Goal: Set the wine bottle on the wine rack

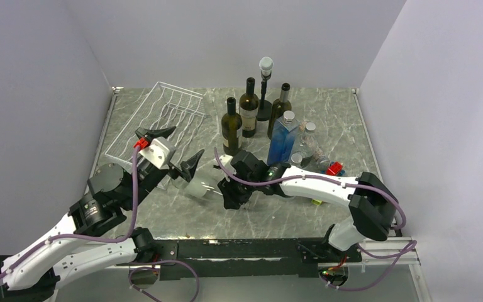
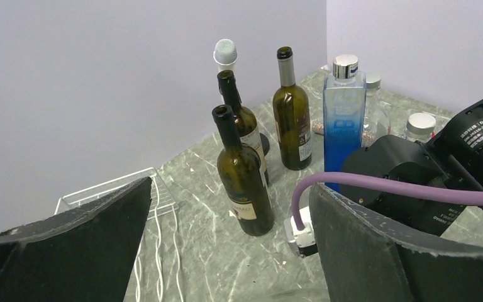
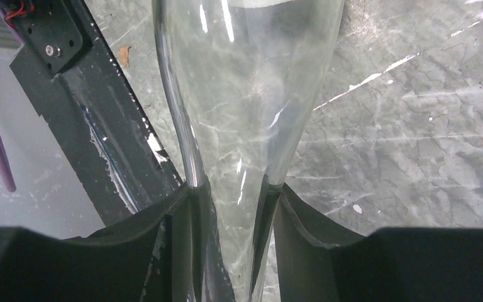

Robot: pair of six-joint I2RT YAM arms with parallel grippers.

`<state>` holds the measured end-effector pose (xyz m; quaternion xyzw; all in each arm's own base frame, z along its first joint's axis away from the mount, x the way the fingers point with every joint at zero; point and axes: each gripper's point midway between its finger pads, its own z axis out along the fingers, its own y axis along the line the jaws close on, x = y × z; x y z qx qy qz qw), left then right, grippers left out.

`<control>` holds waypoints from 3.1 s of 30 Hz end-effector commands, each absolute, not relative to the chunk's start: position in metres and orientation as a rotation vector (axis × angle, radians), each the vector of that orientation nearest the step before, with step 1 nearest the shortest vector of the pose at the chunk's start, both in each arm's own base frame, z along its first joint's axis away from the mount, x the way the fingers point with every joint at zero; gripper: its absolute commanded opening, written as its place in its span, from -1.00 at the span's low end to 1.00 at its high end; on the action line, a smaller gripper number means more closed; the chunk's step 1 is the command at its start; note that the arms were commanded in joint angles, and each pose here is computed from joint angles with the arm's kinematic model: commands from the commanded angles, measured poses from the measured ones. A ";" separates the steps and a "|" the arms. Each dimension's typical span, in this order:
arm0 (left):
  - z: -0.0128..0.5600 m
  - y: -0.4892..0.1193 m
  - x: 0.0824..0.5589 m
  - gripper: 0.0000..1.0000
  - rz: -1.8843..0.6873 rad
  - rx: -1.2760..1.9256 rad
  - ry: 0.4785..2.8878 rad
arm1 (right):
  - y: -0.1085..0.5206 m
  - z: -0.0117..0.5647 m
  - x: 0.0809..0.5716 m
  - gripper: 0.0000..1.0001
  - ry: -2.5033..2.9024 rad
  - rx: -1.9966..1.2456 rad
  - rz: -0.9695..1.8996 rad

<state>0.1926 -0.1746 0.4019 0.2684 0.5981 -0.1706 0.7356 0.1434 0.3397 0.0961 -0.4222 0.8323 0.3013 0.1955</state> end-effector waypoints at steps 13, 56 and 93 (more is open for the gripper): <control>0.430 -0.166 0.185 0.99 -0.419 0.544 1.305 | 0.430 0.185 0.177 -1.00 1.883 -1.144 1.114; 0.458 -0.178 0.184 0.99 -0.488 0.527 1.308 | 0.554 0.158 0.236 -1.00 1.667 -1.090 1.255; 0.452 -0.170 0.181 0.99 -0.510 0.488 1.342 | 0.603 0.141 0.262 -0.13 1.779 -0.956 1.269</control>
